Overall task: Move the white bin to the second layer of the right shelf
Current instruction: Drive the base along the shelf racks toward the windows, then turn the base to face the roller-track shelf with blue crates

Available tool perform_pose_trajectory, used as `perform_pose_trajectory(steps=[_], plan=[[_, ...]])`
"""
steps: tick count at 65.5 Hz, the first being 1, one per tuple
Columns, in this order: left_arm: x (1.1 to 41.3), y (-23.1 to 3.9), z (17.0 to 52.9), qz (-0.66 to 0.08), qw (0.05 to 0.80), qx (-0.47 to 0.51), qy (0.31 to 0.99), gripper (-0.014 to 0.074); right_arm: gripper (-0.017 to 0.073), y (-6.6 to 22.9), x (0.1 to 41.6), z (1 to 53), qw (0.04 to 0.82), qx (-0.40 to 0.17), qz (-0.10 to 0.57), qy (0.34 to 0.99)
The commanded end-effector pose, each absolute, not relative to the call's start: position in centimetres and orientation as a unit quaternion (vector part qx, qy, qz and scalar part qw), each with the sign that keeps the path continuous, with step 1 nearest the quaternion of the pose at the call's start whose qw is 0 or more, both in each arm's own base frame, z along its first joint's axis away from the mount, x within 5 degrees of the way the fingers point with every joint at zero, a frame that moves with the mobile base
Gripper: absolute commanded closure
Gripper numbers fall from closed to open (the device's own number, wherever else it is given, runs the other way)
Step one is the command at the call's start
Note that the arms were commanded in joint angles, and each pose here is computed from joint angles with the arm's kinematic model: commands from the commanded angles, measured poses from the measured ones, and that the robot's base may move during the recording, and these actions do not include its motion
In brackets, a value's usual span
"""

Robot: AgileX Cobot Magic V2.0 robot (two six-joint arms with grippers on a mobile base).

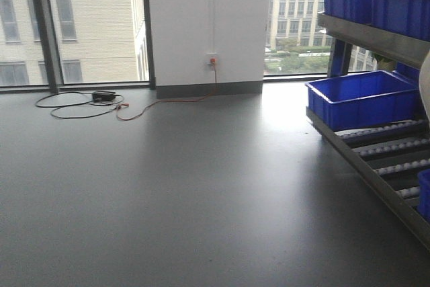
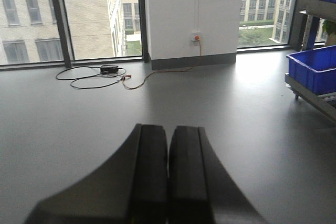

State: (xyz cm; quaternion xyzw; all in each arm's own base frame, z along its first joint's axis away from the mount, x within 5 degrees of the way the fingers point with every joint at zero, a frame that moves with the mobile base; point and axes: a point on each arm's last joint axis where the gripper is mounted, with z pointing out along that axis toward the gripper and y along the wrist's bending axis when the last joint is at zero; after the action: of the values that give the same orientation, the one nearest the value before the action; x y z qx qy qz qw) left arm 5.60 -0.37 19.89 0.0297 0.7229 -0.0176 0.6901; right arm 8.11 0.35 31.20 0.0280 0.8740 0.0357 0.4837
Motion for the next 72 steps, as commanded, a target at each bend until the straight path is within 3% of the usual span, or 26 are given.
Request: perform_pose_trajectory(steps=[1,72], plan=[[5.64,-0.38,19.51,-0.02,0.713,0.028,0.7,0.0509,0.0512,0.35,8.46,32.8,0.533,0.027,0.039,0.845],[5.64,-0.38,19.51,-0.02,0.713,0.028,0.7,0.0509,0.0512,0.35,8.46,32.8,0.533,0.027,0.039,0.845]])
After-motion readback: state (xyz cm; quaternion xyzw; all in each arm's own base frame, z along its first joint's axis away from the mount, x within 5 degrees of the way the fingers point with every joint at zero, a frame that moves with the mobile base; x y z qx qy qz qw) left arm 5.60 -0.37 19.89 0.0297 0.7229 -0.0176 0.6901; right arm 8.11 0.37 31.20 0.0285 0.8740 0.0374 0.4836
